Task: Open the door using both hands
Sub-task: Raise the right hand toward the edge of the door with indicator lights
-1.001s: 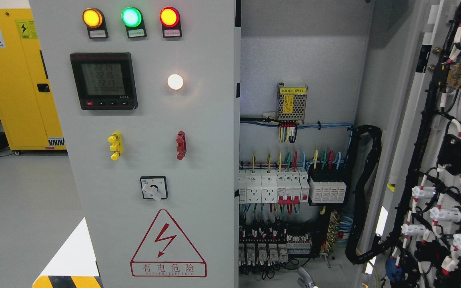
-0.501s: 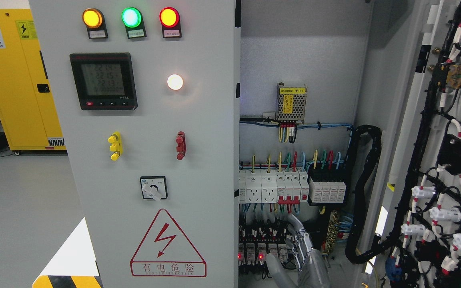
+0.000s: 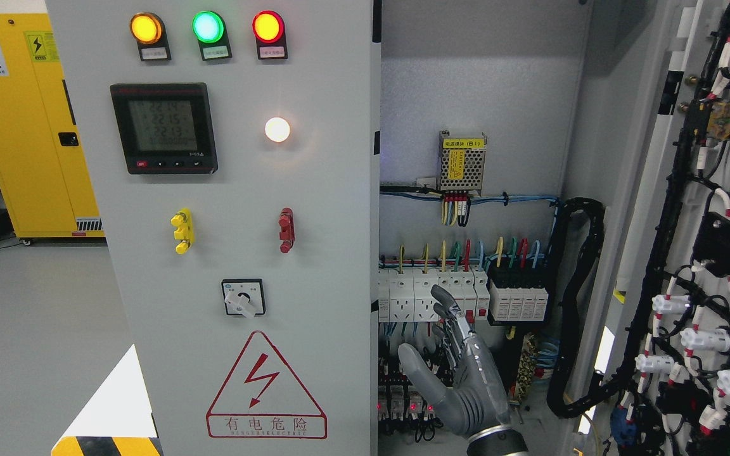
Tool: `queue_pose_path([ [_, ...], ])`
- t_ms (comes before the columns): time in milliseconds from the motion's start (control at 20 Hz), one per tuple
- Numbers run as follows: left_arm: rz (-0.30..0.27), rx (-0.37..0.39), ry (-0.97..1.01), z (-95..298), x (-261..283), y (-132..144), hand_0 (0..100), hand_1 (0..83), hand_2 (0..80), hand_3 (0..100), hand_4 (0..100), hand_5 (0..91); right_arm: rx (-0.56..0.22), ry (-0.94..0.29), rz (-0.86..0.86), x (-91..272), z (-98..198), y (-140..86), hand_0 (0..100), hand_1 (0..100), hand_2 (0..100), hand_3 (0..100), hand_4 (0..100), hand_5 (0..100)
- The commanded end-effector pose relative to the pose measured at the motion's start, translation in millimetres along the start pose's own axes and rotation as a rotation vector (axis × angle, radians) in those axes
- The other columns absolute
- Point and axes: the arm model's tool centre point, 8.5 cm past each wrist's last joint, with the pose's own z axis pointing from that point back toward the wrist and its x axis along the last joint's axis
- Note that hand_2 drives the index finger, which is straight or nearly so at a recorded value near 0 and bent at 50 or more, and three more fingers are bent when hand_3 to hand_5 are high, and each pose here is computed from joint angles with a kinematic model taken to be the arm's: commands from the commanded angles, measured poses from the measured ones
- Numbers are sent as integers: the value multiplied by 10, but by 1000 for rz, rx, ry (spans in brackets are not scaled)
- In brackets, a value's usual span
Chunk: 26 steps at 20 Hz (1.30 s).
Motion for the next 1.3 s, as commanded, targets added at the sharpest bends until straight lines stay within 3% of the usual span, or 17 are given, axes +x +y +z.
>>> queue_pose_path([
  [0, 2, -6, 1, -4, -12, -37, 120, 556, 0, 0, 0, 0, 0, 40, -4, -112, -303, -76, 0, 500, 40, 0, 0, 0],
  [350, 0, -8, 0, -7, -3, -47, 120, 556, 0, 0, 0, 0, 29, 103, -111, -117, -403, -47, 0, 500, 40, 0, 0, 0],
  [501, 0, -16, -5, -17, 17, -100, 120, 556, 0, 0, 0, 0, 104, 109, -109, -129, -483, -3, 0, 500, 40, 0, 0, 0],
  [751, 3, -17, -5, -18, 17, -109, 120, 556, 0, 0, 0, 0, 63, 116, -112, -146, -598, -216, 0, 500, 40, 0, 0, 0],
  [1252, 3, -29, -18, -35, 80, -178, 120, 556, 0, 0, 0, 0, 90, 94, -128, -52, -689, -201, 0, 500, 40, 0, 0, 0],
])
